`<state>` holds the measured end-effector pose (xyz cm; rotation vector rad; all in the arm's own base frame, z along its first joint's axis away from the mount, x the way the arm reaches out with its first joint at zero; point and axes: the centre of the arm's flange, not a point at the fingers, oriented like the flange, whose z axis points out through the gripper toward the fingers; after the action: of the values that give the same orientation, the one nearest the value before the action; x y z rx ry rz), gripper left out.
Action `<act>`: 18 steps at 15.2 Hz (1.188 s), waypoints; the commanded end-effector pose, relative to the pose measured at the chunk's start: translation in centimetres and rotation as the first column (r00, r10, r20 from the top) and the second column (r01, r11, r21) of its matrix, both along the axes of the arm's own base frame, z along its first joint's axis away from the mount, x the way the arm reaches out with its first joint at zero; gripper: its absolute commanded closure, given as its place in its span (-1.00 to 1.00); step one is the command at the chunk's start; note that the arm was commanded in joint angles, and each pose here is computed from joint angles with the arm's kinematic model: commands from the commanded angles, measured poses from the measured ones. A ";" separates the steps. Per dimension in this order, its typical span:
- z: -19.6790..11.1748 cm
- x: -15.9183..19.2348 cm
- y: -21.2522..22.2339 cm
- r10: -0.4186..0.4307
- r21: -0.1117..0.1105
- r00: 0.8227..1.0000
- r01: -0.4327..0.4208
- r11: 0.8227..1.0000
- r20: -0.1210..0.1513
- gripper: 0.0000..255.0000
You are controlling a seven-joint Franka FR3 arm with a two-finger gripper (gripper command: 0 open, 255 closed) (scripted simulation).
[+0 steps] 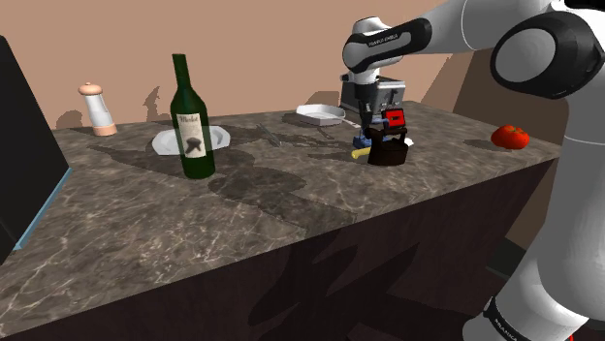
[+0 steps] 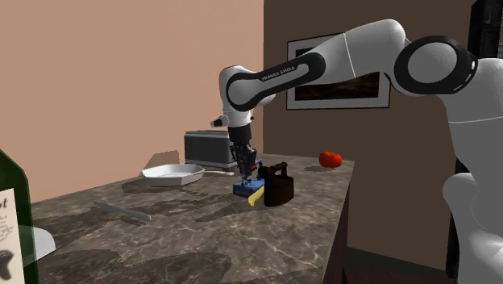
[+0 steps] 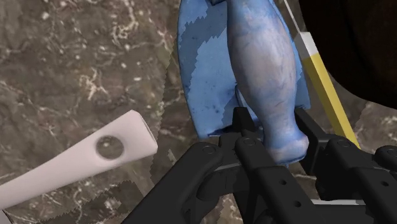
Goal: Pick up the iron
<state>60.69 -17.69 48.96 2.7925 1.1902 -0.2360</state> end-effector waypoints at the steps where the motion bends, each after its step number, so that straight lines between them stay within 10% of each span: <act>1: 0.0 0.0 0.0 0.000 0.000 1.000 0.000 1.000 0.000 1.00; 18: 6.8 0.0 0.0 0.000 0.000 1.000 0.000 1.000 0.000 1.00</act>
<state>60.72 -17.71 55.22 2.7927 1.1904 -0.2368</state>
